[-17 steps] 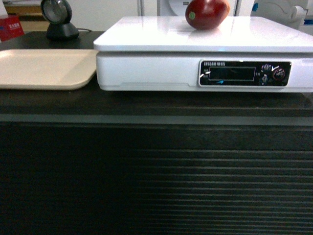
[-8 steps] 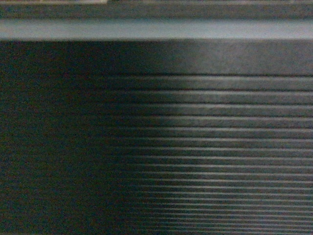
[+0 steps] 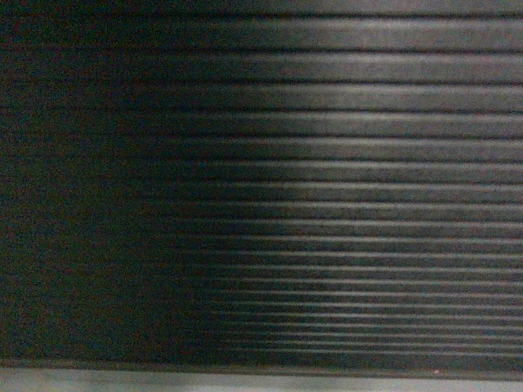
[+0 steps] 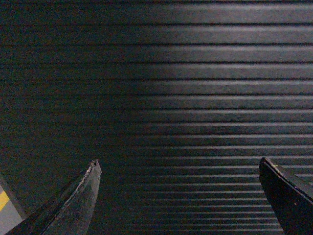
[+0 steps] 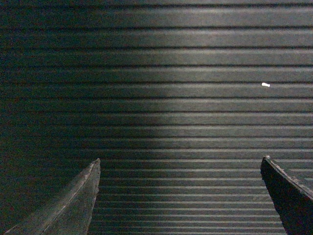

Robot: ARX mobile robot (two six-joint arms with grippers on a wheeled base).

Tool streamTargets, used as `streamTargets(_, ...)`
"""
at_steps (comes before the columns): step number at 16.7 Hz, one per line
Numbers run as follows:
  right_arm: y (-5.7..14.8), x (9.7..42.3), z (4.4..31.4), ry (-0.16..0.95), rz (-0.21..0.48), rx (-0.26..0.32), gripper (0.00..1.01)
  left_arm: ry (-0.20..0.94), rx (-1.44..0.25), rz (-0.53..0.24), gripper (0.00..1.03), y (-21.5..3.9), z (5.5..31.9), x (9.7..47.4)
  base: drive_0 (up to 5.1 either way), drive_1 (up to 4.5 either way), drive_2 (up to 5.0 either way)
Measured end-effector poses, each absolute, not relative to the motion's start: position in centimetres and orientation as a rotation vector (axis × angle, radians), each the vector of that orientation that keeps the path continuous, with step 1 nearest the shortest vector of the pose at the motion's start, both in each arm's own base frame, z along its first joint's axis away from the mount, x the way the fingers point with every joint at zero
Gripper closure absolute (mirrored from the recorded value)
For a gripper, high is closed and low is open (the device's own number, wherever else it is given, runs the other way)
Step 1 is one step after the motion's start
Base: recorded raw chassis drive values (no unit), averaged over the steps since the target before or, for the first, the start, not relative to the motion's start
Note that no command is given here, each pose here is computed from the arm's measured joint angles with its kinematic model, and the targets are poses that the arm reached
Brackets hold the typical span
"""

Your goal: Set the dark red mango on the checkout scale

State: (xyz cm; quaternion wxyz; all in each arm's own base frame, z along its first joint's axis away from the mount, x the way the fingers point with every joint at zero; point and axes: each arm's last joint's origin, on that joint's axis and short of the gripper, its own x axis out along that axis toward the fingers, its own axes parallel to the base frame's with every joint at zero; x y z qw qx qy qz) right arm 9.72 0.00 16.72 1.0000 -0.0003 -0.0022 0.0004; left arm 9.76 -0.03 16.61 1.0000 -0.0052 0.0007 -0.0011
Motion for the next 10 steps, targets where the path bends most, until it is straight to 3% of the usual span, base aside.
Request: streamTargets(10, 0.00, 9.72, 16.71, -0.003, 0.000, -0.001, 0.03, 0.004, -0.010, -0.002, 0.05, -0.03, 16.58, 9.76, 0.0, 0.00, 0.0)
